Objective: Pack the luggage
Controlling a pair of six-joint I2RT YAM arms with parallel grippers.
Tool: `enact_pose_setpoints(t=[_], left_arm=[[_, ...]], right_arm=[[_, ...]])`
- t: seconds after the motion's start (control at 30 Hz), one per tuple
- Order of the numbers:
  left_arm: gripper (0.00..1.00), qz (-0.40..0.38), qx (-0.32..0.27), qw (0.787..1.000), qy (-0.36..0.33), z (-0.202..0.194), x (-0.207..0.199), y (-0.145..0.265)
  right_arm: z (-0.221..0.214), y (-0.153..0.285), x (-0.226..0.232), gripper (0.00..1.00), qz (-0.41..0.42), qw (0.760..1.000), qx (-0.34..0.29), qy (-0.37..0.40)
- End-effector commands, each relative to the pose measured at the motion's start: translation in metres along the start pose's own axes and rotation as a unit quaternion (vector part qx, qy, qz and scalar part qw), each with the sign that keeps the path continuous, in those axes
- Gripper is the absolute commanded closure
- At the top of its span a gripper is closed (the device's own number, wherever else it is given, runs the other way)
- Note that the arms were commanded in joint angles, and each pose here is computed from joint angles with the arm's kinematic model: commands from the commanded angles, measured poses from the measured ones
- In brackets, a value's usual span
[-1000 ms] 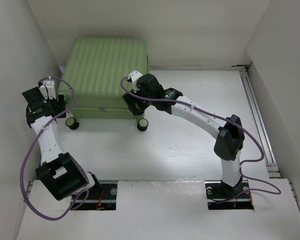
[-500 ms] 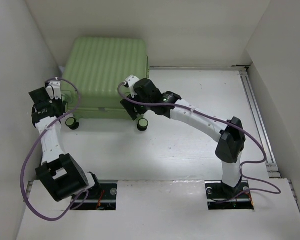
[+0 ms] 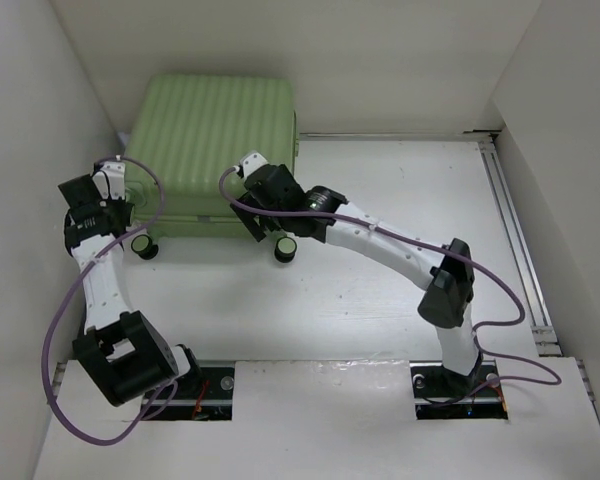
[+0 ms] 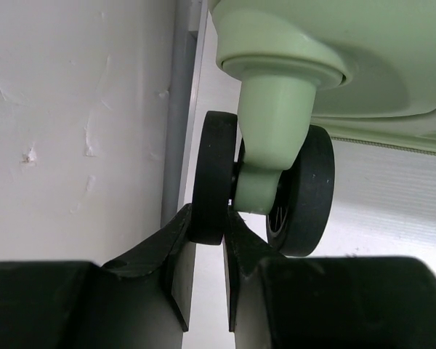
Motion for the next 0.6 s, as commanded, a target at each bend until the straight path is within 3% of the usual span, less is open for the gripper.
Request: enact_pose_setpoints(t=[0.0,0.13,0.3,0.33,0.4,0.53,0.57], left_arm=[[1.00,-0.017,-0.048,0.999,-0.010,0.026,0.002,0.013],[1.00,-0.007,-0.040,0.999,-0.014,0.031,0.007,0.021],[0.69,0.027,0.010,1.000,-0.008,0.018,0.012,0.028],[0.62,0.023,0.021,1.000,-0.002,0.011,0.013,0.031],[0.56,0.025,0.029,0.999,0.009,-0.002,0.019,0.036],[0.55,0.010,0.055,0.998,0.011,-0.039,0.013,0.023],[0.55,-0.004,0.055,0.998,0.014,-0.055,0.009,0.016]], right_arm=[[-0.004,-0.018,0.000,0.00,-0.063,0.997,-0.010,-0.044],[-0.009,-0.028,0.003,0.00,-0.078,0.995,-0.011,-0.063],[-0.020,-0.036,0.007,0.14,-0.069,0.995,-0.003,-0.072],[-0.021,-0.038,0.009,0.19,-0.060,0.996,-0.003,-0.073],[-0.020,-0.038,0.013,0.26,-0.038,0.996,-0.004,-0.075],[-0.019,-0.040,0.009,0.45,-0.036,0.996,-0.007,-0.080],[-0.018,-0.042,0.005,0.55,-0.040,0.996,-0.006,-0.083]])
Point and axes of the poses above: each gripper's point midway between its finger pads, its own y axis back along the fingers, its own x axis along the line the jaws close on, z = x × y, the point moved 10 cm from there along y, back along the fingers, and after that the axes turned 4 degrees about -y, right-handed, at the moved point
